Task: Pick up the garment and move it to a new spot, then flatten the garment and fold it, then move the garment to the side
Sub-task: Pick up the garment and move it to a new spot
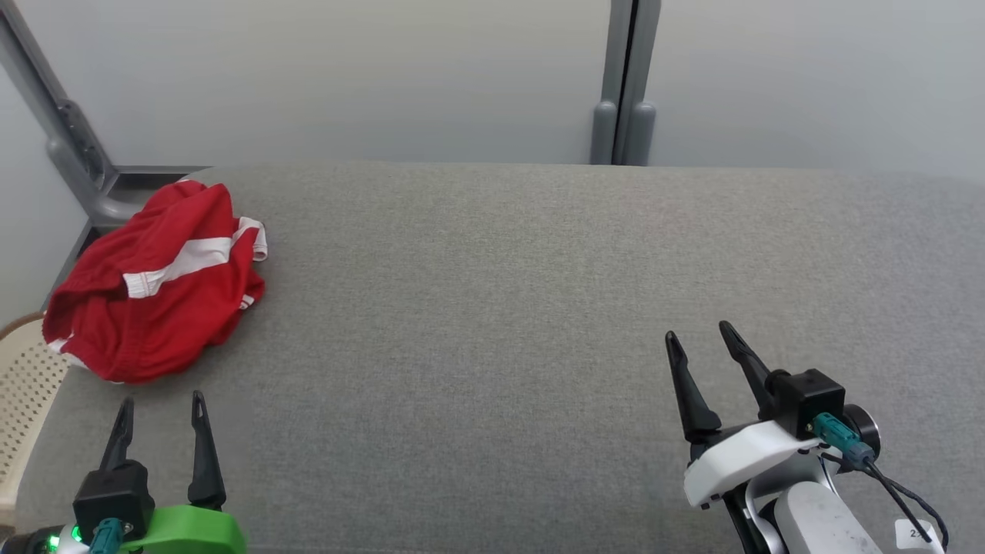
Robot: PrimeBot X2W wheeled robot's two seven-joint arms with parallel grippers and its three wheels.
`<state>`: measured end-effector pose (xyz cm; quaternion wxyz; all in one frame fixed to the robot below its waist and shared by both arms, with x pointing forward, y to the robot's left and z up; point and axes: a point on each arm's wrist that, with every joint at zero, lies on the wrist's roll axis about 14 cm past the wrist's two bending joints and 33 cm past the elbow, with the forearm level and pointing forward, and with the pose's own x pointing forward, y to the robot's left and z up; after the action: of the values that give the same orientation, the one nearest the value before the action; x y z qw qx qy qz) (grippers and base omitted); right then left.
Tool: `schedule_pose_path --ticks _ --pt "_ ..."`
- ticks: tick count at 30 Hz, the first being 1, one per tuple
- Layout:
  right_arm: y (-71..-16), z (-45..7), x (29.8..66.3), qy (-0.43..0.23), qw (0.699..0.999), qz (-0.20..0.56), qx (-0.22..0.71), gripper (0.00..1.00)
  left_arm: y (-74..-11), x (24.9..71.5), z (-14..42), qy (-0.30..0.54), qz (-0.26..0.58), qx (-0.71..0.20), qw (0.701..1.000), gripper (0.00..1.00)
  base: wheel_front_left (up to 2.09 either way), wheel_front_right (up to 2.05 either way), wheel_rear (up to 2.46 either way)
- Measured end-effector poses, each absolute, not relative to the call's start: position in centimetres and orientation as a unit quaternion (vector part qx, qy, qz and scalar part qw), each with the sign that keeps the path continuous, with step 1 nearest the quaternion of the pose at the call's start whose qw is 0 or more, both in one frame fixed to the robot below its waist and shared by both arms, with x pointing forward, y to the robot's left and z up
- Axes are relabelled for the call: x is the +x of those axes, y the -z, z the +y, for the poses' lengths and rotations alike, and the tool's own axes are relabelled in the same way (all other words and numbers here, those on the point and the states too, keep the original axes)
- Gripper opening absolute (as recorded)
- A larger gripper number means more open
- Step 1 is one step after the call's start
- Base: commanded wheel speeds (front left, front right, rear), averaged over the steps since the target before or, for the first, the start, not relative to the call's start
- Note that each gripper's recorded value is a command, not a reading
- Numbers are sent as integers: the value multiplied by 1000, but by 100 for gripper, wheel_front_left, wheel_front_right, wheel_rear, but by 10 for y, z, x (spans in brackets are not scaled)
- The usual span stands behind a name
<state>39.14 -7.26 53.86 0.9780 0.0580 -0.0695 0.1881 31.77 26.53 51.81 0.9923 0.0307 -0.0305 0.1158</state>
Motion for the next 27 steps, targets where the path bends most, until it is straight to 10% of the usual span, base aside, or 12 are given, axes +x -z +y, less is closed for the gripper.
schedule_pose_path --ticks 27 --pt "-545 34 382 -333 939 -64 61 100 -520 226 334 -252 -35 33 967 100 0 0 0"
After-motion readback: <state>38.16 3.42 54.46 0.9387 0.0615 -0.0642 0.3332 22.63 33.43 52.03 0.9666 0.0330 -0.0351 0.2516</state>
